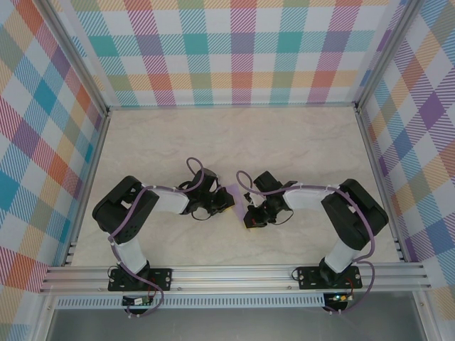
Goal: Fold a paper plane with a square sheet of paper (pick it up from the middle)
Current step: Fold the wing for the fifth time at the center of the table.
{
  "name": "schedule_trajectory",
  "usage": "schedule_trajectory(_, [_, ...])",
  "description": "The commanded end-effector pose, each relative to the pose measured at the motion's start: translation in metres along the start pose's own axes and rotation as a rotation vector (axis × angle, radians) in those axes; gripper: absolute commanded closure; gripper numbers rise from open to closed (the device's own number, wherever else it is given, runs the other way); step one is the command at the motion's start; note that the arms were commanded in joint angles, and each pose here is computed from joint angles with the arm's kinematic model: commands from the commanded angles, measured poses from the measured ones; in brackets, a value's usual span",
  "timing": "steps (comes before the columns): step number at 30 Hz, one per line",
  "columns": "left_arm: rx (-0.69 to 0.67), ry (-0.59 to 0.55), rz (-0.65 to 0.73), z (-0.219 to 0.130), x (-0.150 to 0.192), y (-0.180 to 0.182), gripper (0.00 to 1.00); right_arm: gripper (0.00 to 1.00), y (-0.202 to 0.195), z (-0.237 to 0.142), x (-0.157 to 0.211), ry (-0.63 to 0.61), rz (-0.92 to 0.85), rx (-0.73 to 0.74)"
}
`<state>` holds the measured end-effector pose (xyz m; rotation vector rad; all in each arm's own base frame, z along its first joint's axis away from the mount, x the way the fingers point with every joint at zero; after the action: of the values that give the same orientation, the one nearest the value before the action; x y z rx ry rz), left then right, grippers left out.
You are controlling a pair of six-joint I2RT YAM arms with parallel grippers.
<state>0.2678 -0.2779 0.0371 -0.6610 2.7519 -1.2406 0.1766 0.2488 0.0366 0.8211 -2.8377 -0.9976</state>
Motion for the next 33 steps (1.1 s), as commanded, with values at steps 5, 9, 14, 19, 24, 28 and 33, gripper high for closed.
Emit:
schedule_trajectory(5, [-0.232, -0.080, -0.066, 0.007, -0.010, 0.062, 0.92, 0.99, 0.002, -0.005, 0.013, 0.036, 0.007, 0.011])
schedule_trajectory(9, [-0.235, -0.083, -0.067, 0.006, -0.010, 0.062, 0.92, 0.99, -0.001, -0.003, 0.025, 0.061, 0.027, 0.012])
schedule_trajectory(14, [-0.242, -0.079, -0.065, 0.007, -0.010, 0.062, 0.92, 0.99, -0.011, 0.006, 0.040, 0.102, 0.070, 0.025])
schedule_trajectory(19, [-0.239, -0.076, -0.062, 0.008, -0.010, 0.062, 0.92, 0.99, -0.003, -0.009, 0.029, 0.045, 0.028, 0.043])
schedule_trajectory(24, [-0.211, -0.056, -0.047, 0.008, -0.009, 0.053, 0.92, 0.97, 0.020, -0.030, -0.013, -0.108, -0.057, 0.017])
schedule_trajectory(28, [-0.192, -0.055, -0.030, 0.007, -0.009, 0.047, 0.92, 0.97, 0.019, -0.025, -0.037, -0.144, -0.064, 0.032])
schedule_trajectory(33, [-0.170, -0.052, -0.012, 0.004, -0.009, 0.039, 0.92, 0.97, 0.010, -0.011, -0.048, -0.123, -0.044, 0.051])
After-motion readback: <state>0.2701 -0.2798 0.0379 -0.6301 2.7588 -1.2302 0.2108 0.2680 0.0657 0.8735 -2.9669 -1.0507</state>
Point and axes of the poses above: each hand's point on the last joint's axis, 136 mm out from that joint toward the fingers, its own z axis out along the fingers, its own y axis along the line the jaws close on, x = y × z, the point moved 3 cm from there along -z, back along the fingers, and after that the axes turned 14 degrees about -z, right-handed, at the moved point
